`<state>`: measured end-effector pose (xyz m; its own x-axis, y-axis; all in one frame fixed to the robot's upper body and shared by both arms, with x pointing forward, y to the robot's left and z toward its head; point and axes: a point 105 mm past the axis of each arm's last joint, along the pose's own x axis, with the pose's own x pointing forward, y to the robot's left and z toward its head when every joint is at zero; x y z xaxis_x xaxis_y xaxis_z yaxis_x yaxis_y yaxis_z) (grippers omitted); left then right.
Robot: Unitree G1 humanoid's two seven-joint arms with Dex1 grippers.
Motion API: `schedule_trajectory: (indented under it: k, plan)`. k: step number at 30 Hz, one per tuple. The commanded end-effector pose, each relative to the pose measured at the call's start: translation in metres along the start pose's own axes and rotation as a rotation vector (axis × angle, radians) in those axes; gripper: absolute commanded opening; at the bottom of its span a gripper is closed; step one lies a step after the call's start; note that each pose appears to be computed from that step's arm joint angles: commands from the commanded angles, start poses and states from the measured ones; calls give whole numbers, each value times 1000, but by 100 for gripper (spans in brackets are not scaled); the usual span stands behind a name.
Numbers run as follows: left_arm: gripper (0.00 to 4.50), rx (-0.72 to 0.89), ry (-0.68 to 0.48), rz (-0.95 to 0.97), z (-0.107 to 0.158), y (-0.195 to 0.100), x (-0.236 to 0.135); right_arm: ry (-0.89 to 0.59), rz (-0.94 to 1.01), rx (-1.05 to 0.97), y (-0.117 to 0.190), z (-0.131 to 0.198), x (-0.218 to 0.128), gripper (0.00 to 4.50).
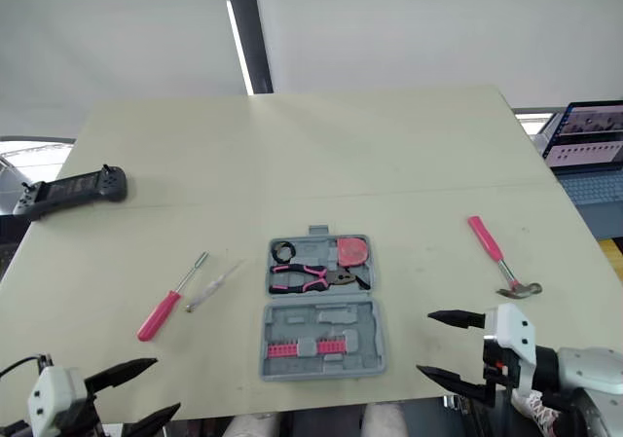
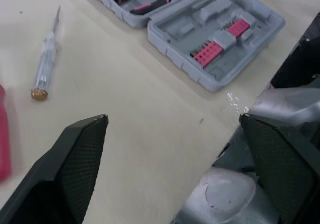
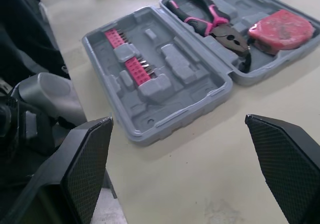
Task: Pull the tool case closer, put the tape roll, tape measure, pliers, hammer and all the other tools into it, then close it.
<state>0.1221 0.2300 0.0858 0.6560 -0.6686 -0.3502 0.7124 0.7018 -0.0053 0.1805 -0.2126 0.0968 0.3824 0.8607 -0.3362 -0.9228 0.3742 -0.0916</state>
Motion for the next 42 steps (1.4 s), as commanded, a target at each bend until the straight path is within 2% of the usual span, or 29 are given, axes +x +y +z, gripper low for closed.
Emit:
schedule_trajectory:
  k: [1,8,13,19,23,42]
  plan:
    - [450,10,-1,-24,9,-1,3,-40,33,-70,1,10,4,447]
    - [450,9,102,-12,11,1,20,-81,43,-138,1,20,12,447]
    - [450,87,183,-11,17,5,24,-58,10,-131,-5,13,12,447]
    - [450,176,194,52,48,44,28,-45,-1,-128,-13,11,13,447]
    - [450,162,210,88,56,69,40,-31,-17,-140,-18,10,14,447]
    - [450,126,255,54,27,101,102,17,-122,-124,-15,11,3,447]
